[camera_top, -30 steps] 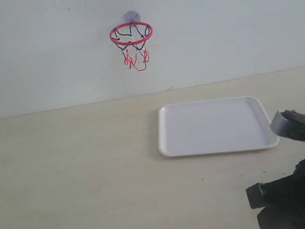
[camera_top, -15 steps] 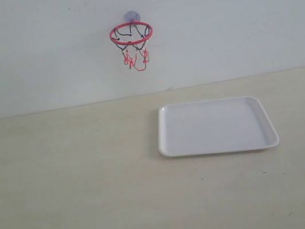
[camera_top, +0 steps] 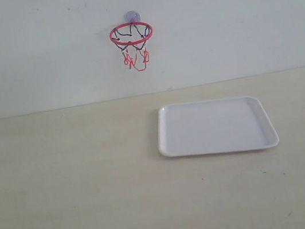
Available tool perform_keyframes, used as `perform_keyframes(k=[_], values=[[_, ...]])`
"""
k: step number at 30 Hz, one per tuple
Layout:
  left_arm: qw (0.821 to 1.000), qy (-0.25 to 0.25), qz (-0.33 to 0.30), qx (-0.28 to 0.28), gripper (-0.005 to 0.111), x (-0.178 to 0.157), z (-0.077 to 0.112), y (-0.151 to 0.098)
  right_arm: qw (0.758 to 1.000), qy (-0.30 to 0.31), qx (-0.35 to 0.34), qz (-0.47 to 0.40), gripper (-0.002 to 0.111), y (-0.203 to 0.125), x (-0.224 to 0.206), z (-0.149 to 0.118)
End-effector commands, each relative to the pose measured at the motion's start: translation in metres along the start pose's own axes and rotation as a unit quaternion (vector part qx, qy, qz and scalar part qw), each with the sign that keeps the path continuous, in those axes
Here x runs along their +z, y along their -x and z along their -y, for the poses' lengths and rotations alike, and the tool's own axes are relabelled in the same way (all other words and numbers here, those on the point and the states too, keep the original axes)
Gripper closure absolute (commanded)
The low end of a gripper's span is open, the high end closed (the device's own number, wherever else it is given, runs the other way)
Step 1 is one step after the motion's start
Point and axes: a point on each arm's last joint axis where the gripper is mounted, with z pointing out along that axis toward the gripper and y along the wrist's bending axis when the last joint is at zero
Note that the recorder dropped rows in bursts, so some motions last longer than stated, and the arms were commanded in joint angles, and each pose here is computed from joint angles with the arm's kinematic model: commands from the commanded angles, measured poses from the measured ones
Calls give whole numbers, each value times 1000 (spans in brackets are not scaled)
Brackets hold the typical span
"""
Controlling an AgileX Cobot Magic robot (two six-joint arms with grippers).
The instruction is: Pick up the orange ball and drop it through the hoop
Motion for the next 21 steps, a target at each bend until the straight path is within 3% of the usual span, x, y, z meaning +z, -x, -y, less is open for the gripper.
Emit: perform_keyframes(k=[1,8,16,21], values=[[1000,1,1,3,103,0,0,-1,996,10,-5,84,108,8,-14,-1],[1000,1,1,3,103,0,0,-1,984,11,0,180,108,17,-29,0],[1000,1,1,3,103,0,0,-1,968,18,118,222,108,25,-32,3],[1000,1,1,3,103,0,0,-1,977,-2,-27,211,108,23,-32,1]])
